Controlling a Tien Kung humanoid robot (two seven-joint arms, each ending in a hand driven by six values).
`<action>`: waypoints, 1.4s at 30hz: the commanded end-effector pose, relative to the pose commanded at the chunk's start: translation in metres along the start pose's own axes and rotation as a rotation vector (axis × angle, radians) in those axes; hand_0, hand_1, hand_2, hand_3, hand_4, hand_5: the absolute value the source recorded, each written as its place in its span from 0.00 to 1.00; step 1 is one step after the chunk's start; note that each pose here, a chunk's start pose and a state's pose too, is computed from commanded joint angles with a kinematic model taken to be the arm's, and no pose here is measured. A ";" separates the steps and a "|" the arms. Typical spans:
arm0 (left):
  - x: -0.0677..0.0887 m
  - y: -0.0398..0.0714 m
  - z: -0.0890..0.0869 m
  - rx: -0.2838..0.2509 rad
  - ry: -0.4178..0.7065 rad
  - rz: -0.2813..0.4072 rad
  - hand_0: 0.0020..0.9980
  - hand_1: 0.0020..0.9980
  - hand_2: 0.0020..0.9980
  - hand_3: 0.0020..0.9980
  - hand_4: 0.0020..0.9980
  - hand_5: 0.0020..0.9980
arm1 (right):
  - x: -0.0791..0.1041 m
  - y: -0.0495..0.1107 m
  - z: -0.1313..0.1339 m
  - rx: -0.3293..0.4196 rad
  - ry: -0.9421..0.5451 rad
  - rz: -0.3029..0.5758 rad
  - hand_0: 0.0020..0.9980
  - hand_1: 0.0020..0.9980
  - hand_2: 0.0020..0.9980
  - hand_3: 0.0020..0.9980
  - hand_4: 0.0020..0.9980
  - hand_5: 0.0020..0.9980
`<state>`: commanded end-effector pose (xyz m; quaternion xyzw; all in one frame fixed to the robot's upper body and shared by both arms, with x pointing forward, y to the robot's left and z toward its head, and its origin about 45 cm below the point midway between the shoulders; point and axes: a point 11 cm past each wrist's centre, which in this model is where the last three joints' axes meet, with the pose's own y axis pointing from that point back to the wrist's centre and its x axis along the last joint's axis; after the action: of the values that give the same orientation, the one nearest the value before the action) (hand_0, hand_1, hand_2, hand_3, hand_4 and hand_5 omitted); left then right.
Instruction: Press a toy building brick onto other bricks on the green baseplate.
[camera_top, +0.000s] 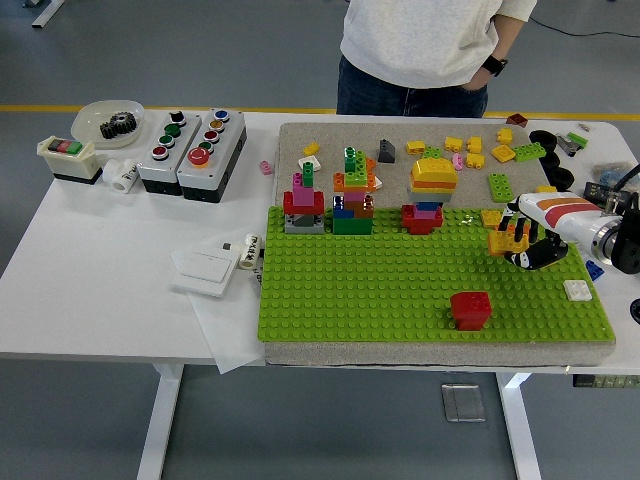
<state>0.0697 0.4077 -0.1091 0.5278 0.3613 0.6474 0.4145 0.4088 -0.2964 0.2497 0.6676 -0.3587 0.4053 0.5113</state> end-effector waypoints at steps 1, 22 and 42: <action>0.000 0.000 0.000 0.001 0.000 0.000 0.80 0.89 0.90 0.76 0.79 0.76 | 0.002 0.002 -0.002 0.008 -0.004 0.000 0.35 0.40 0.47 0.48 0.70 0.23; 0.001 0.000 -0.002 0.004 0.000 0.001 0.80 0.89 0.90 0.76 0.79 0.76 | -0.001 0.036 -0.025 0.124 0.058 -0.130 0.35 0.41 0.47 0.48 0.70 0.28; 0.000 0.000 -0.004 0.010 -0.005 0.000 0.80 0.89 0.90 0.76 0.79 0.76 | -0.014 0.046 -0.049 0.189 0.132 -0.146 0.34 0.41 0.48 0.48 0.72 0.33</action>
<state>0.0654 0.4079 -0.1098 0.5314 0.3633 0.6444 0.4128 0.3531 -0.2579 0.2624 0.7091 -0.2349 0.4420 0.4966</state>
